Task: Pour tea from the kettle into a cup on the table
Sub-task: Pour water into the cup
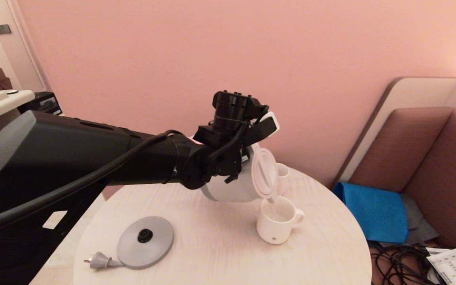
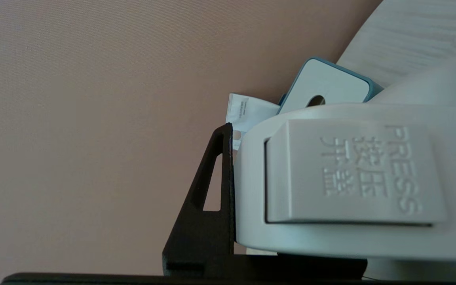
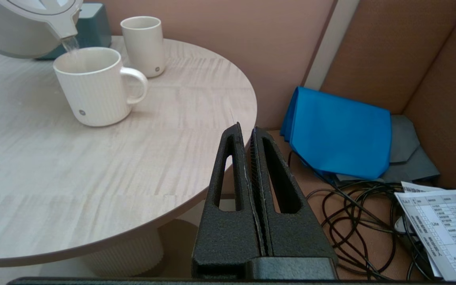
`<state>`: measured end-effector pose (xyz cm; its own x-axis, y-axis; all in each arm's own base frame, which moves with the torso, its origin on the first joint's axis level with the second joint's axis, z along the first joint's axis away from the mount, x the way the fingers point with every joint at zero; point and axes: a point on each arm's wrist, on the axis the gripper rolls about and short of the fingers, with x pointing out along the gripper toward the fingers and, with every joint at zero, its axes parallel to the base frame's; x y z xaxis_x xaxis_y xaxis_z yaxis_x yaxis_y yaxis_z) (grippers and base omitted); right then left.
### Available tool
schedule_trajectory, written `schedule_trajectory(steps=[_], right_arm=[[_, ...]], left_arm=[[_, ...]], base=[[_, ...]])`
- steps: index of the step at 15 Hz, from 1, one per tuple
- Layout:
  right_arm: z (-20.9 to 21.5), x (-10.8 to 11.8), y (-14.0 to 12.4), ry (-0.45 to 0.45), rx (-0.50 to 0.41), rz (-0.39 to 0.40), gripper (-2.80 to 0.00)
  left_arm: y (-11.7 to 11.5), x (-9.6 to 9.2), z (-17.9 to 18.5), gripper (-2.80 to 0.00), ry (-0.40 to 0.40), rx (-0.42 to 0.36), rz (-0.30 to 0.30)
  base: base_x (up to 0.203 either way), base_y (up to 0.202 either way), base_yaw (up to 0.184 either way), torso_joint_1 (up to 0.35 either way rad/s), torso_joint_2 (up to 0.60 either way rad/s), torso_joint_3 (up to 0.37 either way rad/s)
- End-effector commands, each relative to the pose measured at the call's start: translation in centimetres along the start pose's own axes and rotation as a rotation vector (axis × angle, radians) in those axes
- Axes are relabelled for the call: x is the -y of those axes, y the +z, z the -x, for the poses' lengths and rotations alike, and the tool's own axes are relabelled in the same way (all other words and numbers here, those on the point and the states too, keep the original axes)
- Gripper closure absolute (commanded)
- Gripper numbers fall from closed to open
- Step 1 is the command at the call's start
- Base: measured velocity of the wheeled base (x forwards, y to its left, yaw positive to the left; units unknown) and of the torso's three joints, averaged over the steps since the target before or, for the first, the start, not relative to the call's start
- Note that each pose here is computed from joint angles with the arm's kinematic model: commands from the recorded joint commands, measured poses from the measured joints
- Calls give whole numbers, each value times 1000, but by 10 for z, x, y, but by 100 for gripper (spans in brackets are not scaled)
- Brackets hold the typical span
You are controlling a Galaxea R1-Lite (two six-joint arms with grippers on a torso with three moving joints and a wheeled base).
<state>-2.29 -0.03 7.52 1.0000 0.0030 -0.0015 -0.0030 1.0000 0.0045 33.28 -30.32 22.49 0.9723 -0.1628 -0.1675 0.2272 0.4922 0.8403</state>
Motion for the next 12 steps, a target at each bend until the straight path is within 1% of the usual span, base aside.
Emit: schedule_trajectory(steps=[1,3,5,8,10,11,12], right_arm=[[0,0,0,0,-2,0,0],[0,0,0,0,0,0,0],[0,0,0,0,-2,0,0],[0,0,0,0,0,0,0],[0,0,0,0,-1,0,0],[0,0,0,0,-2,0,0],[0,0,0,0,-2,0,0]], left_arm=[[1,1,0,0,2,-1,-6],[1,1,-1,0,3,-1,-4],[-1,6,-2,0,-4,-2,17],[-8,12,-1,0,-27,-20,74],[-14,11,1,0,-32,-37,144],[-18,8,2,0,-34,-48,166],[-23,7,4,0,-37,-61,174]], base=[[0,0,0,0,0,0],[0,0,0,0,0,0],[0,0,0,0,0,0],[0,0,0,0,0,0],[0,0,0,0,0,0],[0,0,0,0,0,0],[0,0,0,0,0,0]])
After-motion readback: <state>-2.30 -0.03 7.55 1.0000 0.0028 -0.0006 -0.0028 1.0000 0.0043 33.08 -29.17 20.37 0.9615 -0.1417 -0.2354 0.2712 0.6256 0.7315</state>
